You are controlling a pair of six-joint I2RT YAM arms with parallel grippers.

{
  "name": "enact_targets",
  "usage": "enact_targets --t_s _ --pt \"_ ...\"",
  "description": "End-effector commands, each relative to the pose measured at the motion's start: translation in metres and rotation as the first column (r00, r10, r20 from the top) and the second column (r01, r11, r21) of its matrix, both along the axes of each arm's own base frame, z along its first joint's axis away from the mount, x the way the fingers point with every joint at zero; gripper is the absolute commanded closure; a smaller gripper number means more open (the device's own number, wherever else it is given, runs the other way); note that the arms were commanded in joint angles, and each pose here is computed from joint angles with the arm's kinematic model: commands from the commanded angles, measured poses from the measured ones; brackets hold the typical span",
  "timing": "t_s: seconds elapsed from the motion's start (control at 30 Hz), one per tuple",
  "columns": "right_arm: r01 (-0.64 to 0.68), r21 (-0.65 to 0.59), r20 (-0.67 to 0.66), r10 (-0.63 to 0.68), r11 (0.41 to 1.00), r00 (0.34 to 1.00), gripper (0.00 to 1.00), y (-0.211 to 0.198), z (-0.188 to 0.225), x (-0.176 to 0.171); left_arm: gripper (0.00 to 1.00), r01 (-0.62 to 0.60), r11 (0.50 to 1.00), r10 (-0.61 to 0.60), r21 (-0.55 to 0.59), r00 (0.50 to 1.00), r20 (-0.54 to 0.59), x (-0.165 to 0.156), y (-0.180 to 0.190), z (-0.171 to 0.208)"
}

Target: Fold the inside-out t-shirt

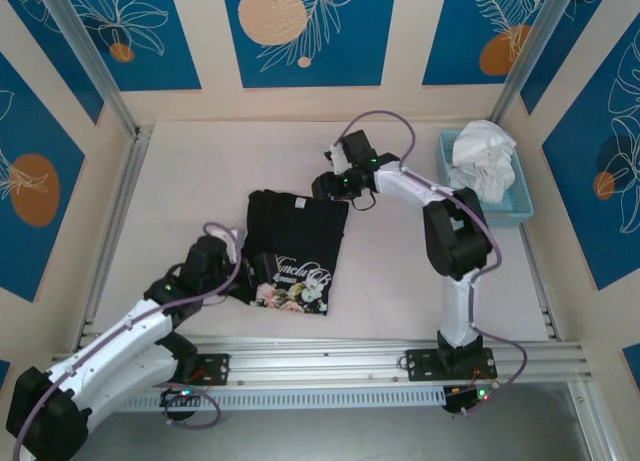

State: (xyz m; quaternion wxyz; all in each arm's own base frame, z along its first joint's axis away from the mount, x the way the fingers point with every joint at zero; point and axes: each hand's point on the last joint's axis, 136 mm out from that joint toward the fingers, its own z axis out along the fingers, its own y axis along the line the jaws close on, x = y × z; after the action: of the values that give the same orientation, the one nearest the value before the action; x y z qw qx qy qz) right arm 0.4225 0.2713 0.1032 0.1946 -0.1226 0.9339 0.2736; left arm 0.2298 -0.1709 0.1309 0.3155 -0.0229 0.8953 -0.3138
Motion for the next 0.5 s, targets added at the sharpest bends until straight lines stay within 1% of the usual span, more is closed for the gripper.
enact_targets --t_s 0.0,0.03,0.07,0.13,0.2,0.3,0.47 --pt "0.124 -0.026 -0.06 -0.125 0.992 0.99 0.31 -0.049 -0.005 -0.005 0.06 -0.078 0.994 0.076 0.072 0.997 0.033 0.055 0.025 0.01" --pt "0.146 -0.032 -0.083 -0.149 0.989 0.985 0.26 -0.057 -0.01 -0.007 0.06 -0.091 0.994 0.09 0.066 0.996 0.017 0.071 0.029 0.008" --pt "0.168 -0.038 -0.107 -0.171 0.985 0.979 0.24 -0.064 -0.016 -0.009 0.06 -0.101 0.993 0.101 0.065 0.995 0.012 0.09 0.033 0.009" --pt "0.188 -0.036 -0.144 -0.191 0.982 0.971 0.21 -0.068 -0.025 -0.01 0.05 -0.101 0.991 0.101 0.093 0.995 0.003 0.122 0.037 0.005" --pt "0.186 -0.02 -0.173 -0.186 0.982 0.967 0.2 -0.061 -0.034 -0.008 0.05 -0.089 0.988 0.093 0.123 0.995 -0.029 0.152 0.042 -0.004" --pt "0.177 0.001 -0.194 -0.174 0.984 0.965 0.2 -0.051 -0.042 -0.002 0.07 -0.041 0.994 0.052 0.106 0.994 -0.099 0.183 0.04 -0.024" --pt "0.144 0.032 -0.237 -0.133 0.989 0.963 0.21 -0.027 -0.055 -0.001 0.1 0.048 0.998 -0.04 0.046 0.988 -0.152 0.211 0.022 -0.044"
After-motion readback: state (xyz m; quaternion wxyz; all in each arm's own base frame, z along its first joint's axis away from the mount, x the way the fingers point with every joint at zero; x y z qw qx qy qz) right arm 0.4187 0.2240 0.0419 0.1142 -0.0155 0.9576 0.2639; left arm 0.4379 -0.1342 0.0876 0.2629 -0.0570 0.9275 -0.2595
